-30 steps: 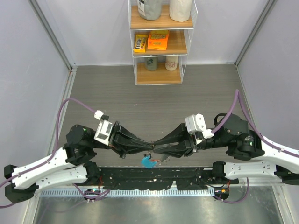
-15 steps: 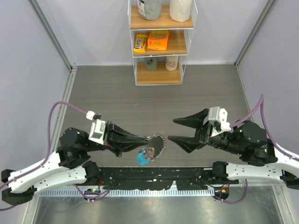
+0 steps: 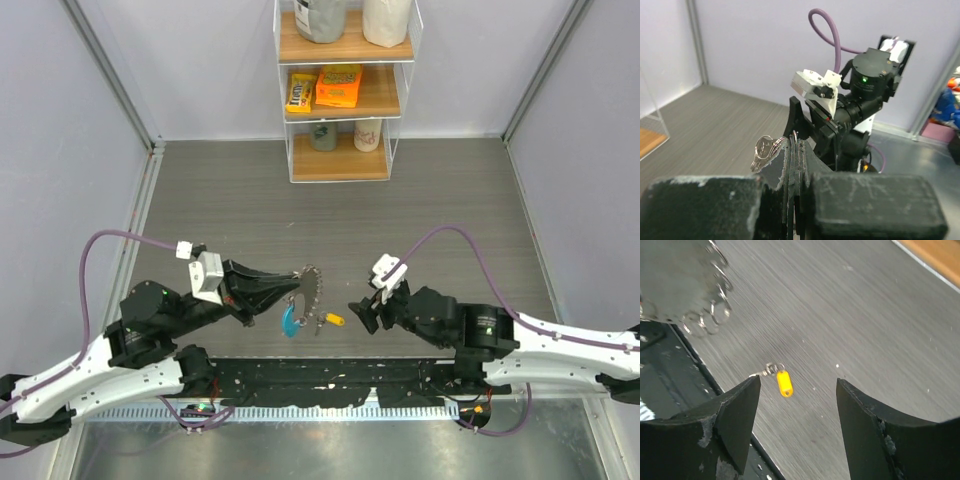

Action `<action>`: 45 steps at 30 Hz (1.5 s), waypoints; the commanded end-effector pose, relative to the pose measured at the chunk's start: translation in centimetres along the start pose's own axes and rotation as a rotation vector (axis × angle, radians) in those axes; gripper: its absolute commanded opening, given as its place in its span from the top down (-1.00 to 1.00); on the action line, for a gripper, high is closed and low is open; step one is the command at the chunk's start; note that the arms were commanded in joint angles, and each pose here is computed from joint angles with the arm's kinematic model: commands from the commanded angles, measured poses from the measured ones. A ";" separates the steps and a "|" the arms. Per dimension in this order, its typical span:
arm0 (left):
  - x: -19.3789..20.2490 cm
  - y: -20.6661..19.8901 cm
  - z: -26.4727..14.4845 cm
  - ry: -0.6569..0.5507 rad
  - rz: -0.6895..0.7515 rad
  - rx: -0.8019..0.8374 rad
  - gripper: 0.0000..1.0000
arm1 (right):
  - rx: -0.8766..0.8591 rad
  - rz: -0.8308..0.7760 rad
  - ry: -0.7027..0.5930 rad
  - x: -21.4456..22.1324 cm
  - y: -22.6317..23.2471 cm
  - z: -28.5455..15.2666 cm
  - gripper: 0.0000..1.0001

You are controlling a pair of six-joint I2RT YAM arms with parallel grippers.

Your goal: Put the keys on the keyring

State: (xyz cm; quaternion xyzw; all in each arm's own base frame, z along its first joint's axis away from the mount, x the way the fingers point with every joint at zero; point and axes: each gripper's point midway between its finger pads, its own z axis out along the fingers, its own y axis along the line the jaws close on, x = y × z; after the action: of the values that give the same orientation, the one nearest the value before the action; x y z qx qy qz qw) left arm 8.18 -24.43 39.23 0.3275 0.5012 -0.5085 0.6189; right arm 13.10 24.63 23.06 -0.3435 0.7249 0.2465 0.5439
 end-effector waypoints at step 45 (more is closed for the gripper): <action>2.1 9.6 -8.0 -0.046 0.037 -0.576 1.00 | -0.237 0.045 0.513 14.7 4.1 14.2 -0.20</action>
State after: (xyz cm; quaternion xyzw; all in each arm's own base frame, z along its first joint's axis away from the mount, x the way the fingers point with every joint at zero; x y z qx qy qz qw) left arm 15.27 -15.69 32.95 0.1498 0.6194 -0.3261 0.6983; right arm 16.00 31.84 4.15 -0.4201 0.8389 0.2073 0.2771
